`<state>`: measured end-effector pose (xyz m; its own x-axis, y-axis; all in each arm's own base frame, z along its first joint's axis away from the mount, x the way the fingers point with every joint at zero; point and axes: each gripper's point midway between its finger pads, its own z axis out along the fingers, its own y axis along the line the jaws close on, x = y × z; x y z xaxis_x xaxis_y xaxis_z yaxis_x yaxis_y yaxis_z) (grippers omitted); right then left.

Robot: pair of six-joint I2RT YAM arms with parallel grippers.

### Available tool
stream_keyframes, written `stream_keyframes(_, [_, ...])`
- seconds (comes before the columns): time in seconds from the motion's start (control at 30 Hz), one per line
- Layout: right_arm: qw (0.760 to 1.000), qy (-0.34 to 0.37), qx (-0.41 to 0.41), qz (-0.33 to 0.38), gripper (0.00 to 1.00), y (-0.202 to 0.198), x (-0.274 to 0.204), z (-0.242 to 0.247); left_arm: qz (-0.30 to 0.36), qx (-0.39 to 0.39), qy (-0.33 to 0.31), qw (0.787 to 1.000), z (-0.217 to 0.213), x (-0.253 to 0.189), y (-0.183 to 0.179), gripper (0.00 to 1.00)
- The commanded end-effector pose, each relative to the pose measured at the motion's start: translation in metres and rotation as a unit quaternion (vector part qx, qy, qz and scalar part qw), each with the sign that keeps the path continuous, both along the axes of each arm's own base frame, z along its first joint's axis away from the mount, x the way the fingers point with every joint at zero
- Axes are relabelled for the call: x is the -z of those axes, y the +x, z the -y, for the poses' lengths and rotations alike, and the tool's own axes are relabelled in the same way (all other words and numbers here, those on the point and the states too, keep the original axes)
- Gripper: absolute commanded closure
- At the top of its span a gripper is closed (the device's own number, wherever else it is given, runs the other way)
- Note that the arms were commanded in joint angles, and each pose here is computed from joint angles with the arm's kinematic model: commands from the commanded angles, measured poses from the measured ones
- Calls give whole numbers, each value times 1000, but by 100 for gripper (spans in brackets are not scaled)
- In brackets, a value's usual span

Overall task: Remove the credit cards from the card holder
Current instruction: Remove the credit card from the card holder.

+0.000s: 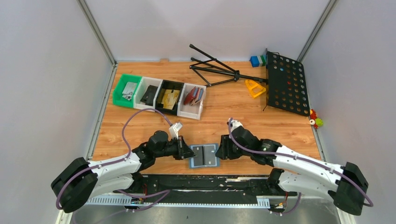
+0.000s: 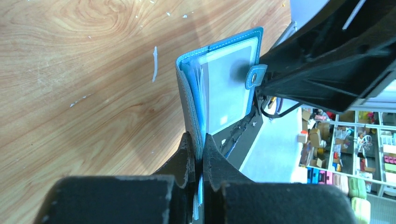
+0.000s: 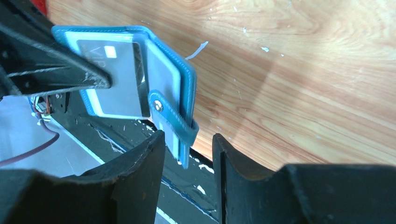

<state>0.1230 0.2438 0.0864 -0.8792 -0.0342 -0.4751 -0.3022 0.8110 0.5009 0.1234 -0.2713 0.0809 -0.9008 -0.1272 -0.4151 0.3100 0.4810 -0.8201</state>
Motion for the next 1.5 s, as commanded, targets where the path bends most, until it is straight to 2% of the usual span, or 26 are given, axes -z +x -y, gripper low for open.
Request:
stream_keyframes(0.0, [997,14,-18,78,57,8,-33,12,40,11,-12,999,7,-24,9,100])
stream_keyframes(0.17, [977,129,-74,156,54,0,-89,-5,53,19,-20,998,11,-33,11,100])
stream_keyframes(0.3, [953,214,-119,176,51,-11,-112,-27,58,30,-34,997,15,-40,10,100])
stream_keyframes(0.4, [953,217,-134,165,51,-12,-104,-37,65,34,-47,996,18,-48,10,100])
stream_keyframes(0.63, [970,163,-148,103,54,-13,-60,-43,62,53,-86,993,25,-64,5,100])
stream_keyframes(0.97, [955,267,-113,59,52,-17,-53,-33,51,70,-133,987,29,-77,-3,100])
stream_keyframes(1.2, [935,331,-117,51,56,-21,-75,-30,52,86,-182,978,32,-98,-9,100])
stream_keyframes(1.47, [929,348,-120,36,62,-23,-84,-31,54,97,-228,967,32,-120,-15,100])
